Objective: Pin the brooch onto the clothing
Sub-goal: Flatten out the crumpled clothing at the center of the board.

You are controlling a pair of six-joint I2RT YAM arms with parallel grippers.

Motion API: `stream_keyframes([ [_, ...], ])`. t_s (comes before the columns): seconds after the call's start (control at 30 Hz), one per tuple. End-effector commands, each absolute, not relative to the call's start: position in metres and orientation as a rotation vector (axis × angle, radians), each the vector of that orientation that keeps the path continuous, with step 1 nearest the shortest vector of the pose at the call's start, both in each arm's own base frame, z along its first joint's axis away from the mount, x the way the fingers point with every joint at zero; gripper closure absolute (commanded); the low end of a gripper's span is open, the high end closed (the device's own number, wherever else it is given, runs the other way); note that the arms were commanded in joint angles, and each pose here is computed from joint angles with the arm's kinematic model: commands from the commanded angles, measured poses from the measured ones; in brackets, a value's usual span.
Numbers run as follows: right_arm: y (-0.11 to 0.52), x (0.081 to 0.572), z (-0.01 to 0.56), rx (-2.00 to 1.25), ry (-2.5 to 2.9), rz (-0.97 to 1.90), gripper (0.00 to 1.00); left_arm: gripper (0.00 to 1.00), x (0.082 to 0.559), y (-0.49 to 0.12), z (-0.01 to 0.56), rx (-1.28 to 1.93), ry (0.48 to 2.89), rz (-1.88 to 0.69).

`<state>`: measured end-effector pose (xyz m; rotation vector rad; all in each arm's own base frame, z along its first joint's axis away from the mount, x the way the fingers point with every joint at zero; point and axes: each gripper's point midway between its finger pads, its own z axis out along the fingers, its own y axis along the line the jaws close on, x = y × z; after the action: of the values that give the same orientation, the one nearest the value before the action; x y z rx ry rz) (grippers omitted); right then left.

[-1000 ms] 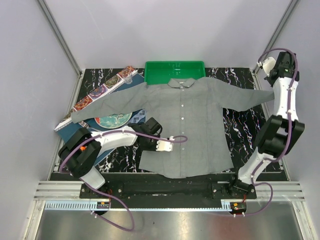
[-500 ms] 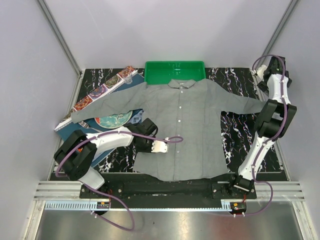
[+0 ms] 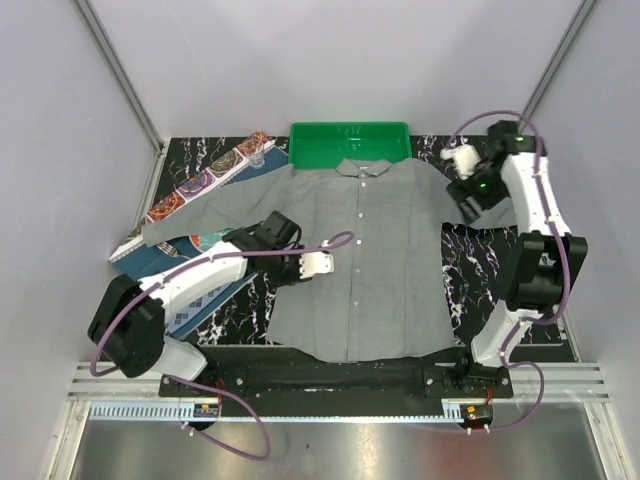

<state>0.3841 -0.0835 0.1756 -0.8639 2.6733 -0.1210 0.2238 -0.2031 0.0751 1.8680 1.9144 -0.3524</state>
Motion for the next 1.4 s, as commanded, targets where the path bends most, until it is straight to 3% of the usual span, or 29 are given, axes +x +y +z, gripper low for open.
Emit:
stream_keyframes([
  [0.0,0.009,0.344,0.139,-0.876,2.732,0.245,0.26,0.71,0.243,-0.225,0.077,1.805,1.885,-0.38],
  [0.2,0.055,0.322,0.1,-0.829,2.812,0.422,0.28,0.73,0.26,-0.229,0.056,1.824,1.933,-0.336],
  [0.33,0.044,0.328,0.103,-0.779,2.82,0.364,0.26,0.76,0.247,-0.21,0.032,1.937,1.959,-0.297],
  [0.63,-0.124,0.363,0.143,-0.42,2.842,0.018,0.16,0.8,0.219,-0.166,0.008,1.998,2.054,-0.238],
  [0.87,-0.243,0.396,0.155,-0.393,2.757,-0.632,0.12,0.79,0.222,-0.174,0.013,1.962,2.059,-0.264],
  [1.2,-0.253,0.415,0.111,-0.051,2.783,-0.605,0.15,0.76,0.231,-0.179,0.02,1.949,2.044,-0.252],
  [1.37,-0.261,0.413,0.09,-0.01,2.788,-0.644,0.21,0.76,0.231,-0.177,0.022,1.95,2.041,-0.238],
])
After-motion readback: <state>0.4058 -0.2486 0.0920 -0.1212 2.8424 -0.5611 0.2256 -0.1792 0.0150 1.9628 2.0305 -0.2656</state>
